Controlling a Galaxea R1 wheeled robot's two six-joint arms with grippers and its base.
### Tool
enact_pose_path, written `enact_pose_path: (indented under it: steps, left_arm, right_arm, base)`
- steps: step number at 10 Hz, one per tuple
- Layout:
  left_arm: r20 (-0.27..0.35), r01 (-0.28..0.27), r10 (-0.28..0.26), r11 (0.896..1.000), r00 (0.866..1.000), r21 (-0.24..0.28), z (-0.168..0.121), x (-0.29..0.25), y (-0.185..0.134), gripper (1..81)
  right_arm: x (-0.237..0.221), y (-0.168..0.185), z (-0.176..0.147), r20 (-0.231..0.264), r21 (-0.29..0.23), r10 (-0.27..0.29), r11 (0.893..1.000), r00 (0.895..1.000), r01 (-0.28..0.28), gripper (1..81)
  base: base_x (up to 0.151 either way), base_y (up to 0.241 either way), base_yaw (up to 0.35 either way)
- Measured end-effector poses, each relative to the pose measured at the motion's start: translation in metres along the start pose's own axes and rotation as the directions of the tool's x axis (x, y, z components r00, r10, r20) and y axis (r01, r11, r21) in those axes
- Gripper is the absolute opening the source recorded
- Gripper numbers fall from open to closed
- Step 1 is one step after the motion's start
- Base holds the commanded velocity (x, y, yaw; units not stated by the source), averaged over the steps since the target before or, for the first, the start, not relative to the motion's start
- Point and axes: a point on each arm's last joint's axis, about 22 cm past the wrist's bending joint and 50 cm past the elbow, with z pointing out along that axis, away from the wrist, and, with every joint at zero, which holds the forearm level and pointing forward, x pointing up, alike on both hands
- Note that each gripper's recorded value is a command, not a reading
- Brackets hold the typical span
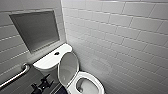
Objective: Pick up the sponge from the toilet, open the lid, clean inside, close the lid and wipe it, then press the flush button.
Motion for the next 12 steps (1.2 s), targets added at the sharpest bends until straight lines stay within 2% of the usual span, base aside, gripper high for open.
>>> enact_pose_path:
  steps: [1, 2, 3, 4, 5, 6, 7, 8, 9, 10, 11, 12]
  left_arm:
    - [0.036, -0.043, 0.042, 0.999, 0.998, 0.028, -0.001, -0.008, -0.01, 81.1]
    - [0.107, -0.13, 0.123, 0.989, 0.987, 0.065, -0.004, -0.023, -0.025, 81.1]
    - [0.201, -0.25, 0.228, 0.964, 0.953, 0.092, -0.011, -0.04, -0.044, 81.1]
    - [0.297, -0.372, 0.332, 0.924, 0.896, 0.088, -0.02, -0.055, -0.061, 81.1]
    - [0.393, -0.499, 0.437, 0.864, 0.809, 0.066, -0.033, -0.067, -0.079, 81.1]
    - [0.48, -0.616, 0.526, 0.787, 0.702, 0.038, -0.047, -0.074, -0.102, 81.1]
    - [0.56, -0.724, 0.596, 0.69, 0.576, 0.01, -0.064, -0.073, -0.13, 81.1]
    - [0.626, -0.815, 0.646, 0.578, 0.437, -0.028, -0.085, -0.064, -0.156, 81.1]
    - [0.689, -0.883, 0.663, 0.464, 0.294, -0.07, -0.106, -0.053, -0.181, 81.1]
    - [0.743, -0.924, 0.649, 0.364, 0.162, -0.118, -0.126, -0.041, -0.206, 81.1]
    - [0.793, -0.947, 0.606, 0.284, 0.054, -0.153, -0.147, -0.027, -0.234, 81.1]
    - [0.836, -0.954, 0.549, 0.24, -0.019, -0.179, -0.17, -0.014, -0.259, 81.1]
  right_arm:
    - [0.0, 0.001, 0.0, -0.001, -0.001, 0.001, 1.0, 1.0, -0.001, 1.0]
    - [0.0, 0.001, 0.0, -0.001, -0.002, 0.0, 1.0, 1.0, 0.0, 1.0]
    - [0.001, 0.003, -0.001, -0.003, -0.002, 0.0, 1.0, 1.0, 0.0, 1.0]
    - [0.001, 0.002, -0.001, -0.004, -0.002, 0.0, 1.0, 1.0, 0.0, 1.0]
    - [0.001, 0.003, -0.001, -0.004, -0.002, 0.0, 1.0, 1.0, 0.0, 1.0]
    - [0.001, 0.005, -0.002, -0.005, -0.005, 0.0, 1.0, 1.0, 0.0, 1.0]
    - [0.003, 0.008, -0.003, -0.007, -0.007, -0.001, 1.0, 1.0, 0.001, 1.0]
    - [0.003, 0.008, -0.003, -0.008, -0.007, -0.001, 1.0, 1.0, 0.001, 1.0]
    - [0.003, 0.008, -0.003, -0.008, -0.006, -0.001, 1.0, 1.0, 0.001, 1.0]
    - [0.004, 0.007, -0.002, -0.008, -0.005, -0.002, 1.0, 1.0, 0.002, 1.0]
    - [0.005, 0.007, -0.002, -0.008, -0.006, -0.003, 1.0, 1.0, 0.003, 1.0]
    - [0.006, 0.007, -0.002, -0.008, -0.007, -0.004, 1.0, 1.0, 0.004, 1.0]
  base:
    - [0.0, 0.0, 0.0]
    - [0.0, 0.0, 0.0]
    - [0.0, 0.0, 0.0]
    - [0.0, 0.0, 0.0]
    - [0.0, 0.0, 0.0]
    - [0.0, 0.0, 0.0]
    - [0.0, 0.0, 0.0]
    - [0.0, 0.0, 0.0]
    - [0.0, 0.0, 0.0]
    - [0.0, 0.0, 0.0]
    - [0.0, 0.0, 0.0]
    - [0.0, 0.0, 0.0]
